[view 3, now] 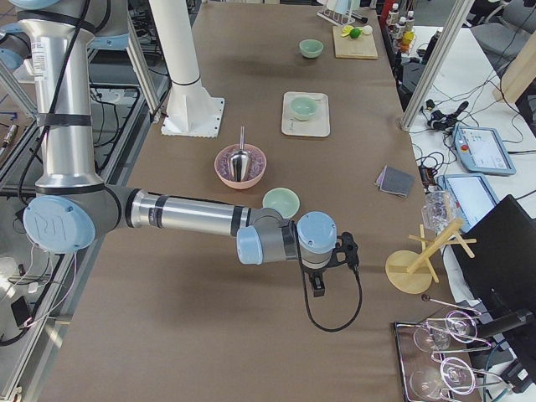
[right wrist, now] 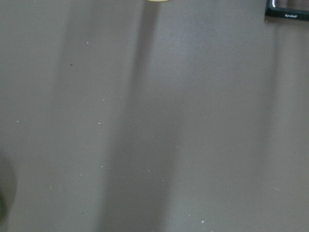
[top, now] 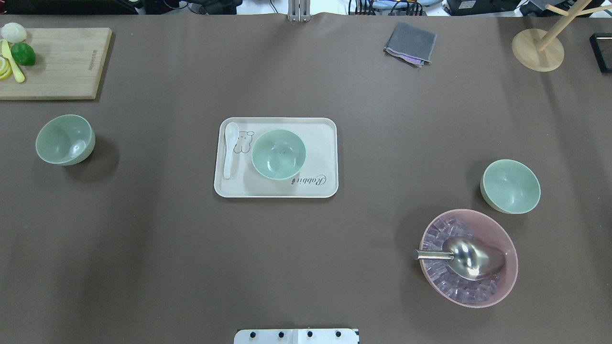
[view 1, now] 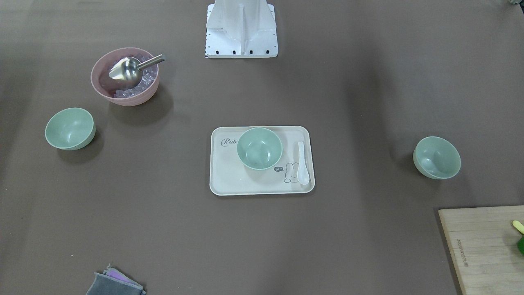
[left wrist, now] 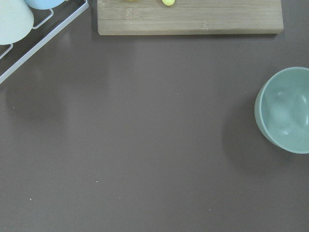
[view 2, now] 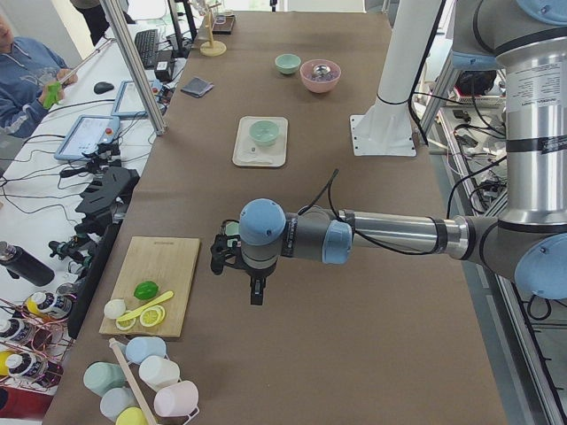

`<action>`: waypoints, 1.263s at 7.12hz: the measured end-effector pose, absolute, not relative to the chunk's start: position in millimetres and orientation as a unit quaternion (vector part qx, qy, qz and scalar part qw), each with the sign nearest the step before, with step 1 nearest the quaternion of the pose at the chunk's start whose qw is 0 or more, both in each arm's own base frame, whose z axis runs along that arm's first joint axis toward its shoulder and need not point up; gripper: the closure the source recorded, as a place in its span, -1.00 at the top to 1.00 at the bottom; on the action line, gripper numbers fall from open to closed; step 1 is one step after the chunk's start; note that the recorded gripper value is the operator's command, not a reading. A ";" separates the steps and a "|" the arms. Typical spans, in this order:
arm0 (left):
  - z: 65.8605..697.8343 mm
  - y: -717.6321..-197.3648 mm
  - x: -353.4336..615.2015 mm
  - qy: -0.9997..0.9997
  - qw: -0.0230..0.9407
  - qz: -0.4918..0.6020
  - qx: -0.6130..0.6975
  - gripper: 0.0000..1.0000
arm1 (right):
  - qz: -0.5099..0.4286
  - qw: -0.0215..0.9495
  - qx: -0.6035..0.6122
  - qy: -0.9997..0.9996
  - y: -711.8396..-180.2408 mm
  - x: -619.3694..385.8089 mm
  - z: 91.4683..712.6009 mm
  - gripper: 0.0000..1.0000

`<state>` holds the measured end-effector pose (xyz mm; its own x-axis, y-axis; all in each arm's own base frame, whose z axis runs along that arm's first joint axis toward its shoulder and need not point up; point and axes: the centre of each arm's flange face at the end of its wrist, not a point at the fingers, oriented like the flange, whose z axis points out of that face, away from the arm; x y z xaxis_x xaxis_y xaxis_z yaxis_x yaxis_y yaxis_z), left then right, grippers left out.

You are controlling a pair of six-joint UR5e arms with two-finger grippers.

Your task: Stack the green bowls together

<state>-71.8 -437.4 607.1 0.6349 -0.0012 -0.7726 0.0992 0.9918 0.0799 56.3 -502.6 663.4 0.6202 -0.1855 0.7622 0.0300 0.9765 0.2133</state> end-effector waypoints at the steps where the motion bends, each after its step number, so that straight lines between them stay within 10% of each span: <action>1: 604.9 -431.8 -69.9 0.427 0.901 -0.028 0.068 0.97 | -0.055 0.892 0.091 -0.439 -502.6 53.6 656.8 1.00; 9: 557.8 -483.8 29.4 0.410 0.910 -0.023 0.059 0.93 | -0.068 0.907 0.057 -0.413 -504.0 -124.8 538.4 0.99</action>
